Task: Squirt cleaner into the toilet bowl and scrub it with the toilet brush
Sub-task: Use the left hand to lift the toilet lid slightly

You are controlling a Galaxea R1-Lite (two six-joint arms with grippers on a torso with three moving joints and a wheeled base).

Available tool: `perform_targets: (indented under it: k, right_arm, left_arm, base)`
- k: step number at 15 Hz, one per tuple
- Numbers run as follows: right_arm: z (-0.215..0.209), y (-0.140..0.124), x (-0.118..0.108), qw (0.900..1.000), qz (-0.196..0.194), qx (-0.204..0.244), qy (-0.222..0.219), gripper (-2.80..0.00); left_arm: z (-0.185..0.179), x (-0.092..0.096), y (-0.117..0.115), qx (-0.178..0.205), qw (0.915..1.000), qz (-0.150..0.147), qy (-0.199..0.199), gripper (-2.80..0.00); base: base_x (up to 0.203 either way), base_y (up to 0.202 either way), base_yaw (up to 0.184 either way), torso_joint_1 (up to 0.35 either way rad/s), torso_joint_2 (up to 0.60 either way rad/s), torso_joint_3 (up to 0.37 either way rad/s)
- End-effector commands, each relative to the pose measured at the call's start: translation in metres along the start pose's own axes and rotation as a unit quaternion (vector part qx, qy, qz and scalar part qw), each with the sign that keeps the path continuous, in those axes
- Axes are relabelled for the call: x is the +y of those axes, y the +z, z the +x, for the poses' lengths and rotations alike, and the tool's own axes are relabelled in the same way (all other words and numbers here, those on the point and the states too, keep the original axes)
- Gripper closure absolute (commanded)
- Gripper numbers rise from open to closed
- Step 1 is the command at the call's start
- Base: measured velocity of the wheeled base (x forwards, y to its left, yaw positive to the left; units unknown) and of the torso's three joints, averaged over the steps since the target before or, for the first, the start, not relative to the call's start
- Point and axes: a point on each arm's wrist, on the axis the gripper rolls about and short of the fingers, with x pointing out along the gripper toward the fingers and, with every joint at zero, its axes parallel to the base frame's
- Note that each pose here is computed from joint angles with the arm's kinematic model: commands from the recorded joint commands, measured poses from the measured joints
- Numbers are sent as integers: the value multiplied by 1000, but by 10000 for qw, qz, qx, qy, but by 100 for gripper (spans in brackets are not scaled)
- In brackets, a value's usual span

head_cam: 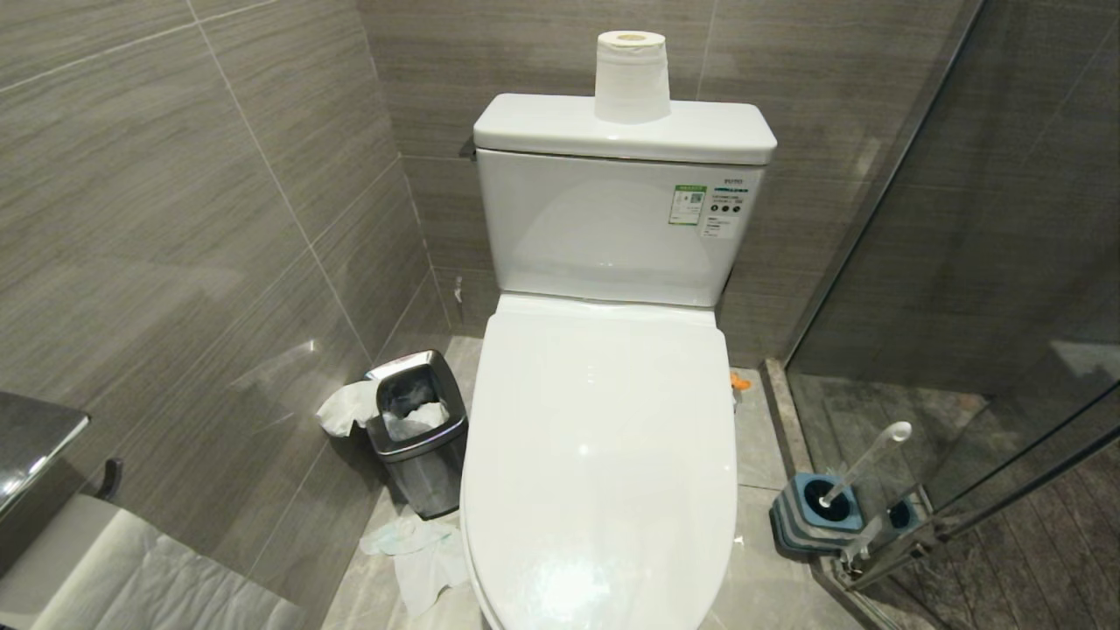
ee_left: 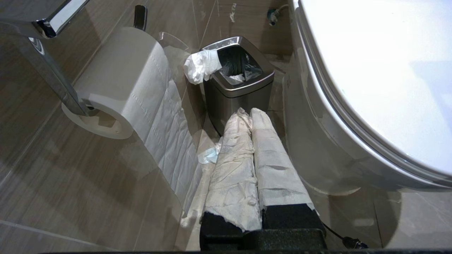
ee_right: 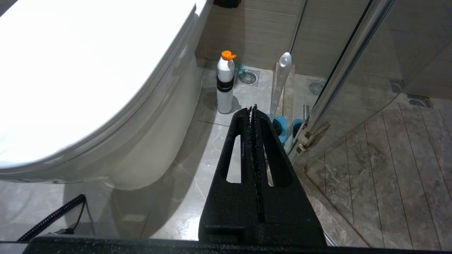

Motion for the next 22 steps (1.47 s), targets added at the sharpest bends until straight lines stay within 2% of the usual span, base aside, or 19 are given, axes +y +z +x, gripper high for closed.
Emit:
perform_targets:
  k: [1, 20, 22]
  right_arm:
    - [0, 0, 0, 10000, 6, -1, 1, 0]
    - [0, 0, 0, 10000, -2, 0, 1, 0]
    - [0, 0, 0, 10000, -2, -1, 1, 0]
  left_arm:
    - [0, 0, 0, 0, 10000, 5, 0, 0]
    - [0, 0, 0, 10, 10000, 14, 9, 0]
    - [0, 0, 0, 23, 9998, 173, 8, 0]
  base:
    - [0, 0, 0, 0, 0, 0]
    - [0, 0, 0, 0, 0, 0]
    - [0, 0, 0, 0, 0, 0]
